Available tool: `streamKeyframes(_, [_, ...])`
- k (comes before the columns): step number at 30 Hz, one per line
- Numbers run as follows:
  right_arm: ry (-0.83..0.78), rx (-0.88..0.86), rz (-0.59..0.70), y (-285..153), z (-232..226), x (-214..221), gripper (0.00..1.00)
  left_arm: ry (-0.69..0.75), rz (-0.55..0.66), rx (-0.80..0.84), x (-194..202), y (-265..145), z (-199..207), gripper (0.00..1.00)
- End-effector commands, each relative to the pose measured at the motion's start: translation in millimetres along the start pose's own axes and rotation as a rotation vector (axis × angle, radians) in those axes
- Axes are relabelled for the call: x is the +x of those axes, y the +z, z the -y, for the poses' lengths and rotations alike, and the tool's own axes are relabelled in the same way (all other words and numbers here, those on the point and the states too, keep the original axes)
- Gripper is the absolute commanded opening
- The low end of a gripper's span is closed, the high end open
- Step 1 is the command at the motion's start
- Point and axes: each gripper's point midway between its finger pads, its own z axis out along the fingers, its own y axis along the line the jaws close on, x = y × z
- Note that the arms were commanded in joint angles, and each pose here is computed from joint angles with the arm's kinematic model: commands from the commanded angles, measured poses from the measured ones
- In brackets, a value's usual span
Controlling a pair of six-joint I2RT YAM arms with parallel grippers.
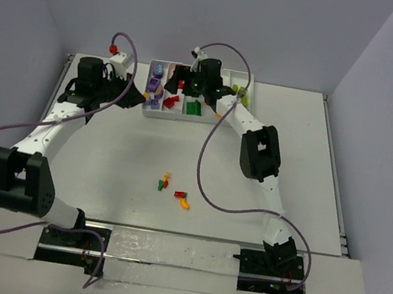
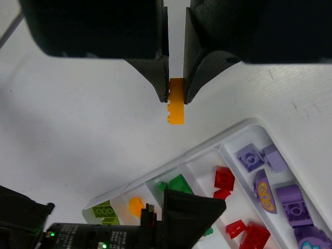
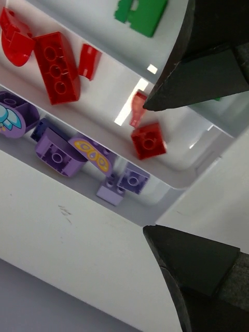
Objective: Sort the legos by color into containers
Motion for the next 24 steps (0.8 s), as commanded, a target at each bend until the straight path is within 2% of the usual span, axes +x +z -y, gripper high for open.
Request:
streamKeyframes(1, [-0.058, -0.075, 0.221, -104.0, -51.0, -125.3, 0.99, 0.109, 0.064, -0.019, -36.2, 33.1, 16.2, 0.0])
streamKeyframes(7, [-0.105, 0.109, 0.23, -214.4, 3.4, -141.6, 1.0, 0.16, 0.035, -0.077, -40.6, 109.9, 38.1, 0.0])
streamKeyframes(9, [-0.126, 0.212, 0.209, -254.0, 30.7, -132.9, 1.0, 0.181, 0.023, -0.074, -33.4, 146.1, 52.3, 0.0])
streamKeyframes(11, [-0.134, 0.264, 0.186, -276.1, 44.7, -120.0, 1.0, 0.188, 0.066, -0.071, -48.0, 166.4, 64.6, 0.0])
streamKeyframes(13, [-0.122, 0.32, 0.123, -298.6, 63.9, -83.9, 1.0, 0.174, 0.076, -0.046, -49.2, 199.8, 76.3, 0.0])
streamKeyframes(14, [-0.135, 0.334, 0.124, -310.1, 63.0, -79.6, 1.0, 0.147, 0.084, -0.05, -50.5, 212.1, 78.1, 0.0])
streamKeyframes(16, [-0.144, 0.359, 0.108, -322.8, 66.3, -65.1, 1.0, 0.1, 0.07, -0.069, -38.0, 244.2, 70.8, 0.0])
streamKeyframes(17, [-0.139, 0.367, 0.083, -323.2, 71.1, -52.0, 1.0, 0.09, 0.104, -0.067, -54.3, 247.7, 74.4, 0.0])
streamKeyframes(19, [-0.143, 0.379, 0.058, -332.4, 71.0, -31.3, 1.0, 0.066, 0.113, -0.065, -54.4, 278.7, 68.3, 0.0])
streamKeyframes(21, [-0.138, 0.373, 0.049, -336.8, 67.6, -21.5, 1.0, 0.068, 0.12, -0.066, -46.2, 306.4, 60.1, 0.0])
streamKeyframes(24, [-0.153, 0.368, 0.009, -337.4, 69.4, -7.4, 1.0, 0.099, 0.143, -0.074, -36.3, 325.4, 49.7, 0.01])
